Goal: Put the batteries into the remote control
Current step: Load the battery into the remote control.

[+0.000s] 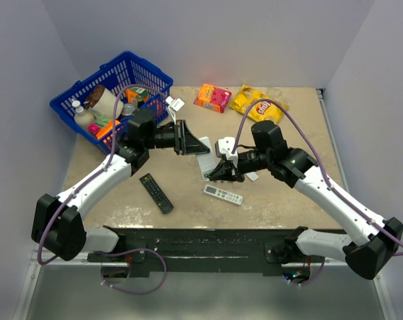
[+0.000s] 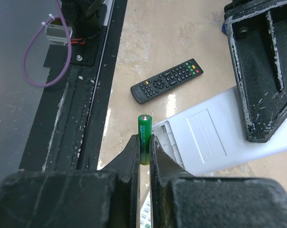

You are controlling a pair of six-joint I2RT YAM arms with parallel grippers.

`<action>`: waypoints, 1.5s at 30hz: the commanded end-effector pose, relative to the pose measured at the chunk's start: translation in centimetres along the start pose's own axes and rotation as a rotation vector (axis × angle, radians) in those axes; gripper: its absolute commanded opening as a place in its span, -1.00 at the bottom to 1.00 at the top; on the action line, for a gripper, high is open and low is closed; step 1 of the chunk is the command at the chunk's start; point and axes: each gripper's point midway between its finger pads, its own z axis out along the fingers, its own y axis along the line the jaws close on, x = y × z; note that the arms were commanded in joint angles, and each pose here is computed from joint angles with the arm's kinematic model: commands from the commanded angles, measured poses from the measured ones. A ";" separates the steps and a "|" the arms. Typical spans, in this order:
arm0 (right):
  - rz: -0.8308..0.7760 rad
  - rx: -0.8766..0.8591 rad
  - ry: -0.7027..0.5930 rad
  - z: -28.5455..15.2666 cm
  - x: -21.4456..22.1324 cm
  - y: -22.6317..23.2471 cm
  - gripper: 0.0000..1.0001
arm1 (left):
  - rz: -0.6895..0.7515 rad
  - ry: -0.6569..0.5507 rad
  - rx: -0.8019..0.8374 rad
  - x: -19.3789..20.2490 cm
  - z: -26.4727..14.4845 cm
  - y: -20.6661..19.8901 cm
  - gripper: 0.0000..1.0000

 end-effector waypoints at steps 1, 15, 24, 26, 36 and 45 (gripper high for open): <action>-0.079 -0.006 -0.001 -0.2 -1.1 -0.1 -1.00 | 0.050 -0.025 0.089 -1.6 -0.7 -3.7 -1.00; -0.151 -0.014 0.009 -0.2 -1.5 -0.4 -1.00 | 0.026 0.010 0.085 -0.5 -1.2 -3.9 -1.00; -0.179 -0.029 -0.012 -0.1 -2.4 -0.3 -1.00 | 0.033 0.044 0.008 0.2 -1.2 -2.4 -1.00; -0.174 -0.035 0.002 0.1 -2.0 -0.3 -1.00 | 0.032 0.047 0.012 0.1 -1.2 -2.4 -1.00; -0.185 -0.063 0.043 1.1 -0.8 -0.2 -1.00 | 0.034 0.043 0.016 -0.1 -1.2 -2.8 -1.00; -0.201 -0.034 0.159 1.5 1.4 -1.1 -1.00 | 0.037 0.046 0.019 -0.1 -1.2 -2.9 -1.00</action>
